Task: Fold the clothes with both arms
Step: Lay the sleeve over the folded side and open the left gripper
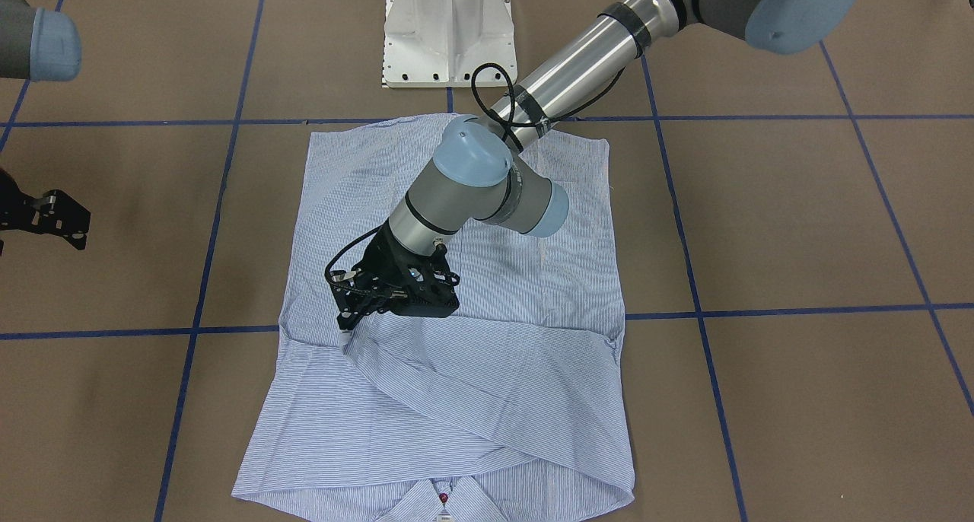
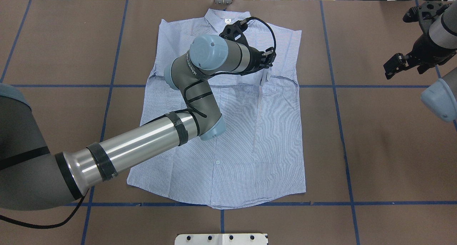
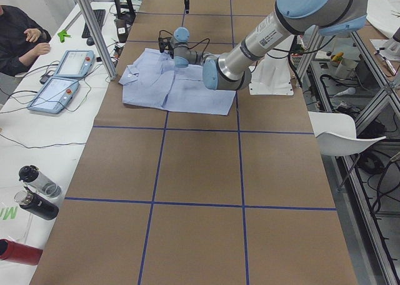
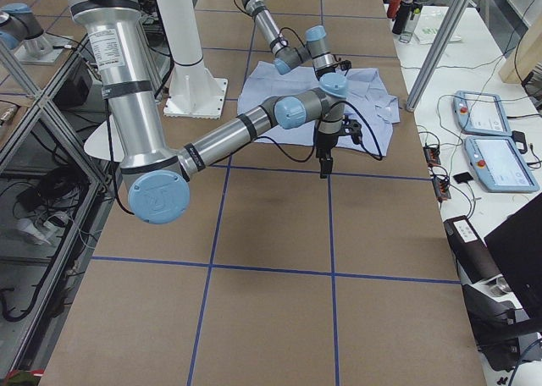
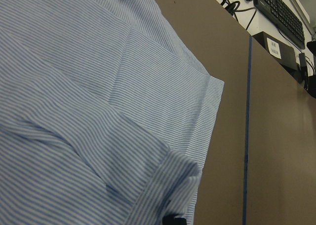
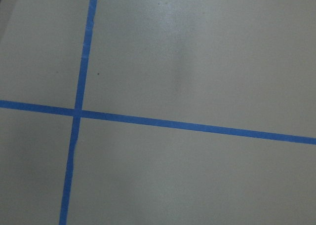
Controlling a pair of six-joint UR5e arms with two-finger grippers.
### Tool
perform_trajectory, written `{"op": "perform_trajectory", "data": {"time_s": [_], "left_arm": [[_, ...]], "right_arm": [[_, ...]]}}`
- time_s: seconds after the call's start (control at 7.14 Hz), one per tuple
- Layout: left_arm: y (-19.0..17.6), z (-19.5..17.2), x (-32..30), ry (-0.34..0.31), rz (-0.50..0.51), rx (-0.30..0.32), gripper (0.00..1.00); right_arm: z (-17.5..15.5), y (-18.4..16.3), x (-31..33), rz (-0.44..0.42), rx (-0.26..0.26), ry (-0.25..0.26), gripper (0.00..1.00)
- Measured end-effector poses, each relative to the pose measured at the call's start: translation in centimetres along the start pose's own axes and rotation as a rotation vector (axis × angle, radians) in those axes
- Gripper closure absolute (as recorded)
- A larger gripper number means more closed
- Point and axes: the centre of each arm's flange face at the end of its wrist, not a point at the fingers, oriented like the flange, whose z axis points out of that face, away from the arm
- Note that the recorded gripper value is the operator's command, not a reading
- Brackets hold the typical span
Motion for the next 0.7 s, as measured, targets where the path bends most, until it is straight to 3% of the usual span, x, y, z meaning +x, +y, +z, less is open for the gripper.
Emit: {"op": "perform_trajectory", "data": {"time_s": [0.28,0.7], "left_arm": [[0.3,-0.6,1.0,0.031,0.011,-0.006,0.01],[-1.2,-3.9,-3.1,0.022,0.038,-0.034,0.01]], "right_arm": [[-0.1,-0.1,-0.2,0.001,0.0,-0.005,0.0],[-0.9,0.1,-1.9,-0.011,0.009,-0.088,0.0]]}}
